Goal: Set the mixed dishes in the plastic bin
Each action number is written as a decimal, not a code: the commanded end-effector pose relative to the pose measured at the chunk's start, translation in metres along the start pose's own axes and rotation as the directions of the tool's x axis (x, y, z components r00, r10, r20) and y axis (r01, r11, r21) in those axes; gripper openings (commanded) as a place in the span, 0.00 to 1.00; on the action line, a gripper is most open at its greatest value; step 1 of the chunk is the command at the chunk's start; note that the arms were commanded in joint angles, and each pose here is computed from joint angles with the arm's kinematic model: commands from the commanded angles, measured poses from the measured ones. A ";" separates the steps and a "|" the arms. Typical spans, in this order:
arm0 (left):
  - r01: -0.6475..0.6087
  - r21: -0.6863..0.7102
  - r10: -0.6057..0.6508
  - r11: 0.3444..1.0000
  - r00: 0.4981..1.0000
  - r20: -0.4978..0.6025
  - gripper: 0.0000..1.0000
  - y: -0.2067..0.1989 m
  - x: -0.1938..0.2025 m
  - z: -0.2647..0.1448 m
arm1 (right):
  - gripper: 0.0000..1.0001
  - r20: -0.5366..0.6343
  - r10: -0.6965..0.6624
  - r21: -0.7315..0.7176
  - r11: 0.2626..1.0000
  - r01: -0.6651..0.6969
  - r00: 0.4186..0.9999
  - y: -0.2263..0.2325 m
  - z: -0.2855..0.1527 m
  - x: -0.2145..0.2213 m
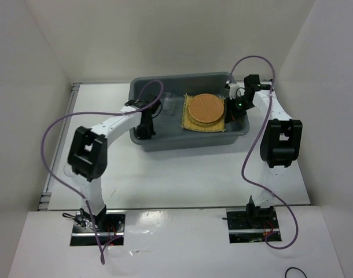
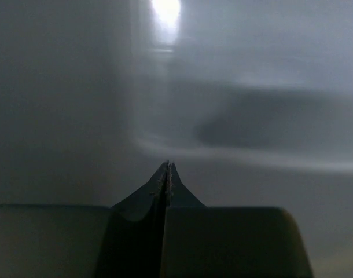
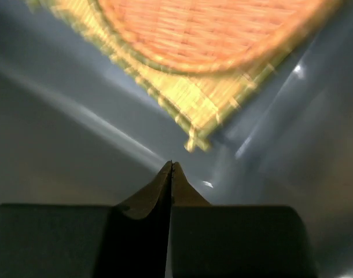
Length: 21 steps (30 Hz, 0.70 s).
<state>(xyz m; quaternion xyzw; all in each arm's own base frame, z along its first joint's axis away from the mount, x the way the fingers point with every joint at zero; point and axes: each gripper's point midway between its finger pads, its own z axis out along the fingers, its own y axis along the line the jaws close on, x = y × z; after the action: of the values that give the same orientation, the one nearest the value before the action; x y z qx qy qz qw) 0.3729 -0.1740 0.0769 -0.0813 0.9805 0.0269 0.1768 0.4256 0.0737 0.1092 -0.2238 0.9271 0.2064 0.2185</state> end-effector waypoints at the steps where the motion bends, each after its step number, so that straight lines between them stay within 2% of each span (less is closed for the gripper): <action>1: 0.188 0.103 -0.196 0.977 0.978 0.076 0.00 0.024 -0.012 -0.025 | 0.00 0.092 0.049 0.114 0.992 -0.059 0.995 -0.028 -0.035 -0.004; 4: 0.217 0.067 -0.220 0.974 0.975 0.043 0.00 0.046 0.010 -0.018 | 0.00 0.084 0.019 0.152 0.988 -0.032 0.996 -0.037 -0.046 0.008; 10: 0.210 0.073 -0.214 0.975 0.976 0.052 0.00 0.046 0.009 -0.022 | 0.00 0.002 0.035 0.244 0.969 -0.035 0.999 -0.049 -0.061 0.046; 17: 0.207 0.053 -0.209 0.977 0.977 0.042 0.00 0.053 0.018 -0.022 | 0.00 -0.059 0.180 0.406 0.903 -0.141 0.982 -0.086 -0.101 0.130; 21: 0.217 0.067 -0.220 0.974 0.975 0.041 0.00 0.059 0.029 -0.031 | 0.00 -0.148 0.085 0.438 0.899 -0.012 0.985 -0.082 -0.110 0.149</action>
<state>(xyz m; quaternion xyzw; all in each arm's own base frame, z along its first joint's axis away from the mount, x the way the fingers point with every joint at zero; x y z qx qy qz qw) 0.3542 -0.1627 0.1047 -0.1755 0.9536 -0.0873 0.2284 0.3509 -0.0119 0.1407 -0.1522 0.9367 0.1472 0.2790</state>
